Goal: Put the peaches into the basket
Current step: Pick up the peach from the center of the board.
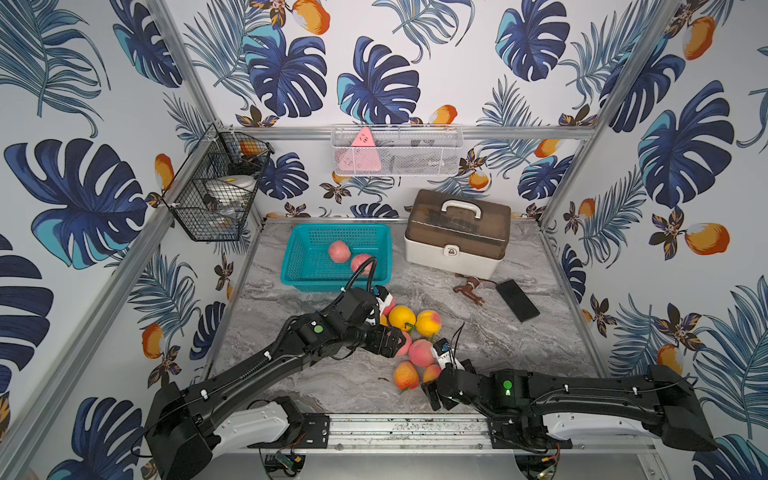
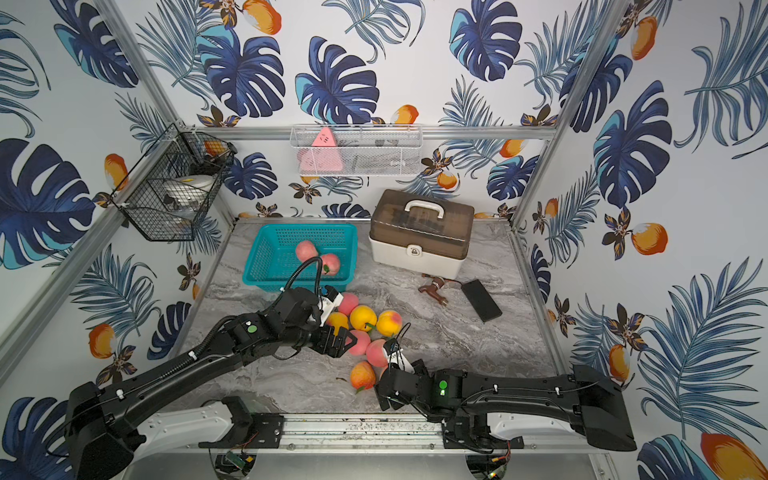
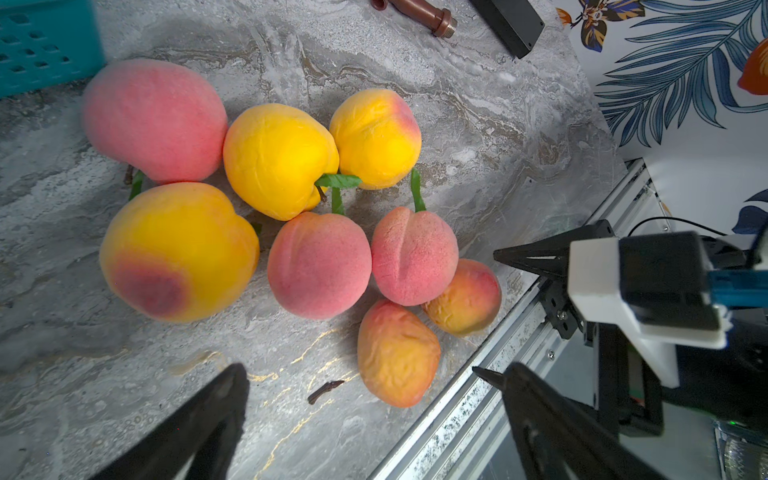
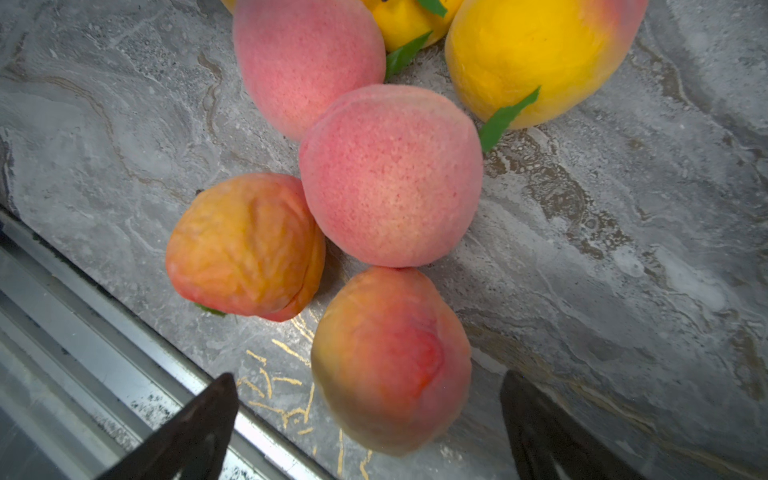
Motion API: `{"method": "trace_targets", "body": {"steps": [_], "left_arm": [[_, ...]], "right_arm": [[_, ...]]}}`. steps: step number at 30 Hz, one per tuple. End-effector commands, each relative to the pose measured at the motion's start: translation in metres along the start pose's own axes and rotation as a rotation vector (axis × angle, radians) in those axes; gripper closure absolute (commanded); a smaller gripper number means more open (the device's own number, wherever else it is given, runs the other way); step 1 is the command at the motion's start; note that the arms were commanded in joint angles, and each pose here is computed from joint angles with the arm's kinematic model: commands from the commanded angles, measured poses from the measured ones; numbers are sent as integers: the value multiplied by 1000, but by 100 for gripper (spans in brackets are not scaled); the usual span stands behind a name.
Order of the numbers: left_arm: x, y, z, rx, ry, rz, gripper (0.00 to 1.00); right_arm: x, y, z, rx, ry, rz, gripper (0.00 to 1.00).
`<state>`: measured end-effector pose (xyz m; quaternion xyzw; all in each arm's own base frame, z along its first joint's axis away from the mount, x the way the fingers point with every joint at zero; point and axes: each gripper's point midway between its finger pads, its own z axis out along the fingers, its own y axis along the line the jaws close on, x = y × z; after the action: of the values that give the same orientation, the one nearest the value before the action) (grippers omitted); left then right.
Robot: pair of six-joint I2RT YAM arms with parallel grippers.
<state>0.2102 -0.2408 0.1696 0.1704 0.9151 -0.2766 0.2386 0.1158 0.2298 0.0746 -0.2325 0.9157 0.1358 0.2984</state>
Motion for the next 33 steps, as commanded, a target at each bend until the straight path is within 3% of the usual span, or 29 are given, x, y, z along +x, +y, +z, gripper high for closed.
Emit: {"method": "trace_targets", "body": {"steps": [1, 22, 33], "left_arm": [[-8, -8, 2, 36, -19, -13, 1], [-10, -9, 8, 40, -27, -15, 1], [-11, -7, 7, 27, -35, -13, 1]], "right_arm": [[-5, 2, 2, -18, -27, 5, 0], [5, -6, 22, -66, 42, 41, 4], [6, -7, 29, -88, 85, 60, 12]]}}
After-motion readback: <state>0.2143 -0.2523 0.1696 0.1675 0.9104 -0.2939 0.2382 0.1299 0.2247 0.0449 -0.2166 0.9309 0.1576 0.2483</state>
